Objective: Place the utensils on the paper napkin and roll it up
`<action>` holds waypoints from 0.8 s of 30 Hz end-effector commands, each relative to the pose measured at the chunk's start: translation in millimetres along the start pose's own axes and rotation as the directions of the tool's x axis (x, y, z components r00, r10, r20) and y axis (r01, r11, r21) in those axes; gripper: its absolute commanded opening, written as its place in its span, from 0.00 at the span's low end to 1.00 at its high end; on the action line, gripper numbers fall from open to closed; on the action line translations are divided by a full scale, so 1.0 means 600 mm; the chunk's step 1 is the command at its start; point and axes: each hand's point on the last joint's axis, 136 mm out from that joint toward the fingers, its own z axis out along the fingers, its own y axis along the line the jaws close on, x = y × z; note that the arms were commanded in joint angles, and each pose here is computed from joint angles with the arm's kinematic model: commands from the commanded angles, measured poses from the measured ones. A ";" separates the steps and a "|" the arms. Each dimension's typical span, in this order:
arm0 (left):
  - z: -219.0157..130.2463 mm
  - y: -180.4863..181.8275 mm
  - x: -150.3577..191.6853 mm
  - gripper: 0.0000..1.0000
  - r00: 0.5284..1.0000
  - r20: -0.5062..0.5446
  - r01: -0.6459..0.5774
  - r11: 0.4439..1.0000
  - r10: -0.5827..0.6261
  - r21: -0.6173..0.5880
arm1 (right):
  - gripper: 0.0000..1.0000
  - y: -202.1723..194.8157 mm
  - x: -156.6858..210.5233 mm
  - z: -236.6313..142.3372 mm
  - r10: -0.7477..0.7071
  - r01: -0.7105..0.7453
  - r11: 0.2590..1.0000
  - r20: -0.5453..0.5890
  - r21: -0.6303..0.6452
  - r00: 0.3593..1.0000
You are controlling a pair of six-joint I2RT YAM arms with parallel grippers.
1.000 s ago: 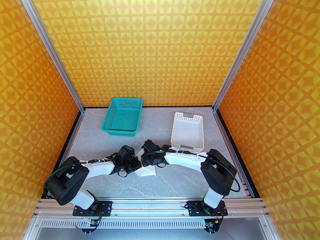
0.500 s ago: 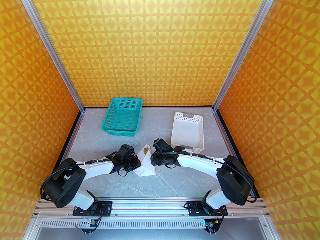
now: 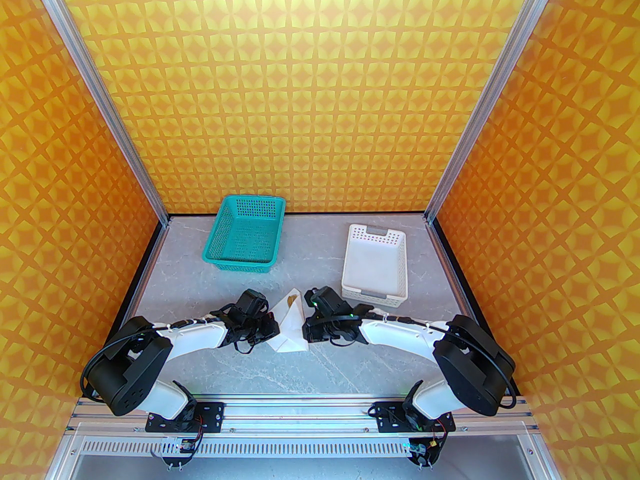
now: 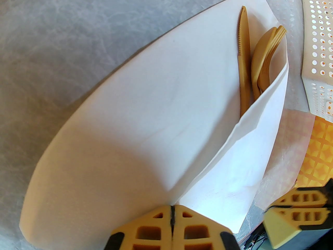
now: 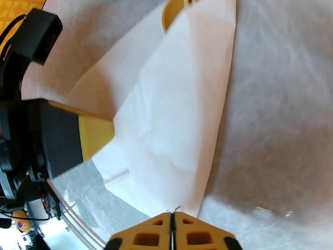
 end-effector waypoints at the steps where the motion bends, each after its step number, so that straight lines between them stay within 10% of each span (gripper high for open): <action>1: 0.001 -0.001 -0.013 0.00 1.000 0.018 -0.015 1.000 0.016 -0.016 | 0.08 0.026 0.008 -0.003 0.018 -0.017 0.996 0.012 -0.091 1.000; 12: 0.004 0.015 -0.007 0.00 1.000 0.013 -0.011 0.999 0.012 -0.043 | 0.10 0.007 -0.016 -0.032 -0.028 0.025 0.999 0.081 0.034 0.996; 24: 0.003 0.015 -0.009 0.00 1.000 0.017 -0.012 0.999 0.013 -0.045 | 0.03 0.034 0.008 0.004 0.049 -0.043 0.989 0.041 -0.140 0.998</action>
